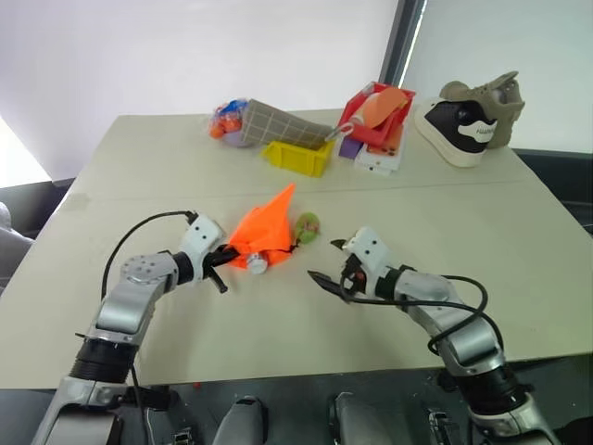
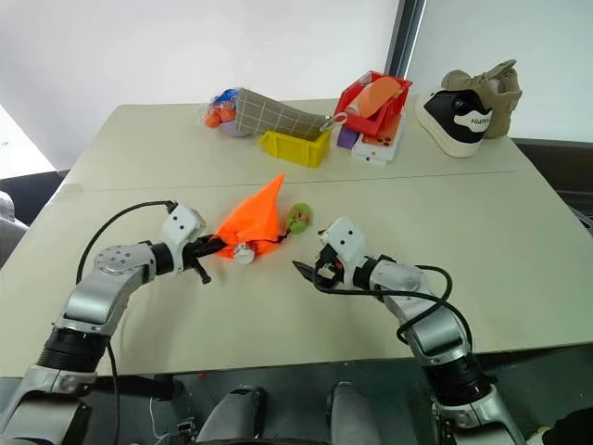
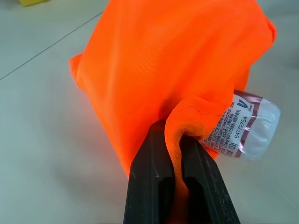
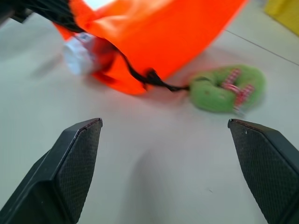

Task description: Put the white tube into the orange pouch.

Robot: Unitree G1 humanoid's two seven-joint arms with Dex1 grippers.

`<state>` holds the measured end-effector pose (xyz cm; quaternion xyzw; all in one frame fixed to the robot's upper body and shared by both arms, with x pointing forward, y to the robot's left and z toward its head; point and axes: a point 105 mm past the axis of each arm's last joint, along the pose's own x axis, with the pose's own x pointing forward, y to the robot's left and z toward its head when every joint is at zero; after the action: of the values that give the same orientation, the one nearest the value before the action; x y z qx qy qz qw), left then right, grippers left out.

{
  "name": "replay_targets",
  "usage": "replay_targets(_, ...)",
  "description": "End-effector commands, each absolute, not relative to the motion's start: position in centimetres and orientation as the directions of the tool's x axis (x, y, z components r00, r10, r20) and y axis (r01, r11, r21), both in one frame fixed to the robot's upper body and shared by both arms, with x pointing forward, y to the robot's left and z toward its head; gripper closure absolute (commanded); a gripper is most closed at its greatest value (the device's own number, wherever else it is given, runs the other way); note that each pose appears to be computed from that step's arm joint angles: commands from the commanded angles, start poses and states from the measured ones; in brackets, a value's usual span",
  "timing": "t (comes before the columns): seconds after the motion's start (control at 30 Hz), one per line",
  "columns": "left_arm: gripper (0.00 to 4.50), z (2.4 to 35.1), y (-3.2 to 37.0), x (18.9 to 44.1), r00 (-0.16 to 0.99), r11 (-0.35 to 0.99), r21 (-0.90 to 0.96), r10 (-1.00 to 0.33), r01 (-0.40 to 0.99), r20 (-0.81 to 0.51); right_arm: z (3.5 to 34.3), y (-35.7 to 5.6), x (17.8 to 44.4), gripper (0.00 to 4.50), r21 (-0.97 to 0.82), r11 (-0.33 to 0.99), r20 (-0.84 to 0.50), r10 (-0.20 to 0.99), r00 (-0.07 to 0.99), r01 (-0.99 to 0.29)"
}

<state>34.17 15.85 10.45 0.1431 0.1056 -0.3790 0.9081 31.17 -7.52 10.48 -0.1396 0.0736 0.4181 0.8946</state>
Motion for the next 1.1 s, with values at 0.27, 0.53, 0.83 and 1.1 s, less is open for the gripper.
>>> replay_targets(0.27,4.5,12.0,16.1,33.7,0.698,0.685,0.145,-0.678,0.714,-0.23,12.2,-7.0,34.0,0.04,-0.304,0.629,-0.183,0.699,0.691,-0.716)
replay_targets(0.53,4.5,13.7,14.2,33.3,0.652,0.651,0.072,-0.741,0.756,-0.16,11.9,-5.0,29.5,1.88,-0.173,0.452,-0.22,0.848,0.481,-0.875)
replay_targets(0.83,4.5,14.6,11.9,33.2,0.598,0.598,0.046,-0.79,0.8,-0.133,11.3,-0.3,30.0,4.48,-0.092,0.4,-0.236,0.881,0.41,-0.912)
replay_targets(1.1,4.5,15.1,12.0,33.2,0.601,0.6,0.054,-0.788,0.798,-0.129,10.4,1.5,31.9,4.48,-0.118,0.451,-0.252,0.848,0.466,-0.885)
